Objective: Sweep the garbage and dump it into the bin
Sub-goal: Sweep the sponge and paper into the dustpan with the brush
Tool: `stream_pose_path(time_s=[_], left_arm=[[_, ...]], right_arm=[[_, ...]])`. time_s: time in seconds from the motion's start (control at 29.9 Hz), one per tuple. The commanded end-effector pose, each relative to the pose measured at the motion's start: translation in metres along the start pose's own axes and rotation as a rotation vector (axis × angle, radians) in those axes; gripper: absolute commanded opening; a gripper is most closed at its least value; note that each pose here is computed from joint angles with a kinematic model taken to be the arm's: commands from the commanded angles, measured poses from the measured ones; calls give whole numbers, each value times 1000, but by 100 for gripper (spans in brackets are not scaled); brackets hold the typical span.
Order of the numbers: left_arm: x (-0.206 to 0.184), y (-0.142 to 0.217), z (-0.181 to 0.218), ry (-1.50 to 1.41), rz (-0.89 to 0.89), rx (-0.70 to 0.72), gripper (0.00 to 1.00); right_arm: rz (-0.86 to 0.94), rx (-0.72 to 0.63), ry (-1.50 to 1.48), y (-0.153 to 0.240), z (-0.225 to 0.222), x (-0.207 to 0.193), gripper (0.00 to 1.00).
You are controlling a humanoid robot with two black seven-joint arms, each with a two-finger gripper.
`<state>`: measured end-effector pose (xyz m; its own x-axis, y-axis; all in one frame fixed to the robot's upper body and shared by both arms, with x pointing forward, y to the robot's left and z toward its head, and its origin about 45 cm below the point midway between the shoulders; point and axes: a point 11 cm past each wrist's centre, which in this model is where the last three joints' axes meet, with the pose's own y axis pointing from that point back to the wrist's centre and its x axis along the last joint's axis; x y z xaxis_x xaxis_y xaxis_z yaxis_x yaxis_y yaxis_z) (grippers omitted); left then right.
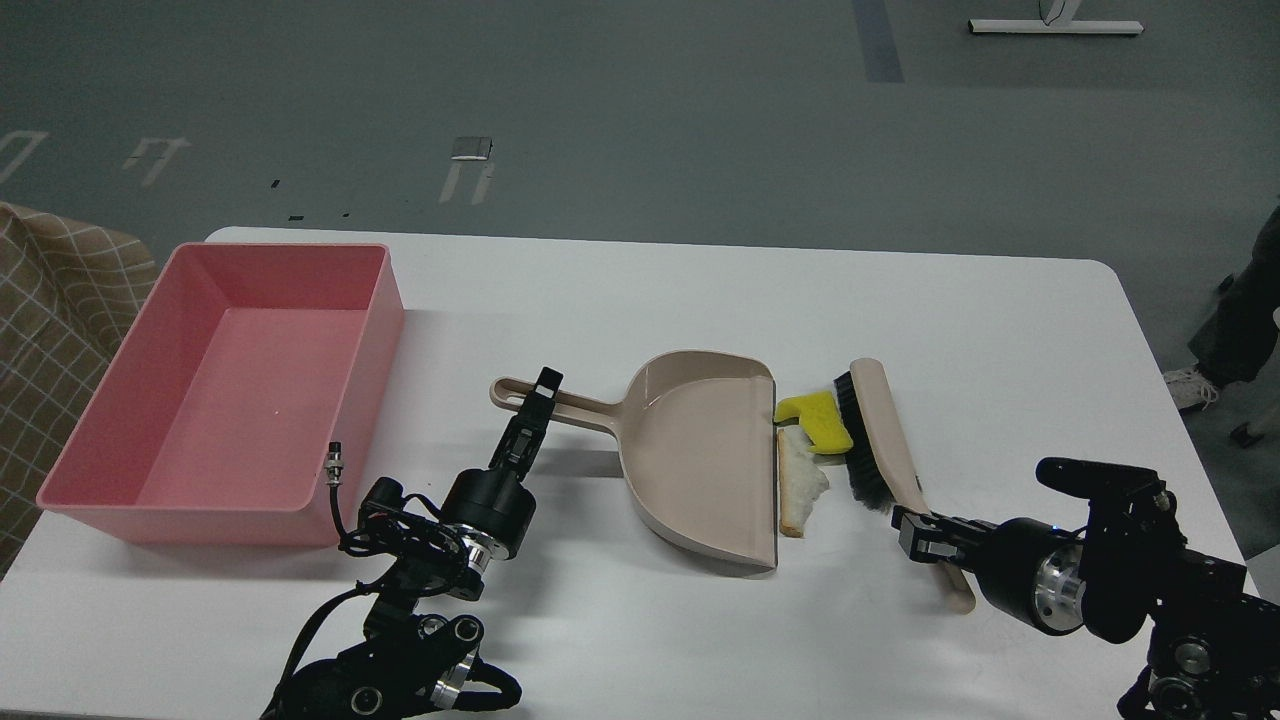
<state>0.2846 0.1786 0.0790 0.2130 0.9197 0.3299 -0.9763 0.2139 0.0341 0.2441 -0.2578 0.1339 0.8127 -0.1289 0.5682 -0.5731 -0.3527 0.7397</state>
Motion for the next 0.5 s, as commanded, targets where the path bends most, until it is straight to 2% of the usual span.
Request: stream_pose_path(time_s=[0.0, 0.47], left_arm=[[1, 1, -2, -5, 0, 5, 12], [4, 3, -4, -8, 3, 9, 12]], right_arm=[[-1, 12, -11, -4, -7, -3, 21], [1, 97, -46, -23, -53, -8, 22]])
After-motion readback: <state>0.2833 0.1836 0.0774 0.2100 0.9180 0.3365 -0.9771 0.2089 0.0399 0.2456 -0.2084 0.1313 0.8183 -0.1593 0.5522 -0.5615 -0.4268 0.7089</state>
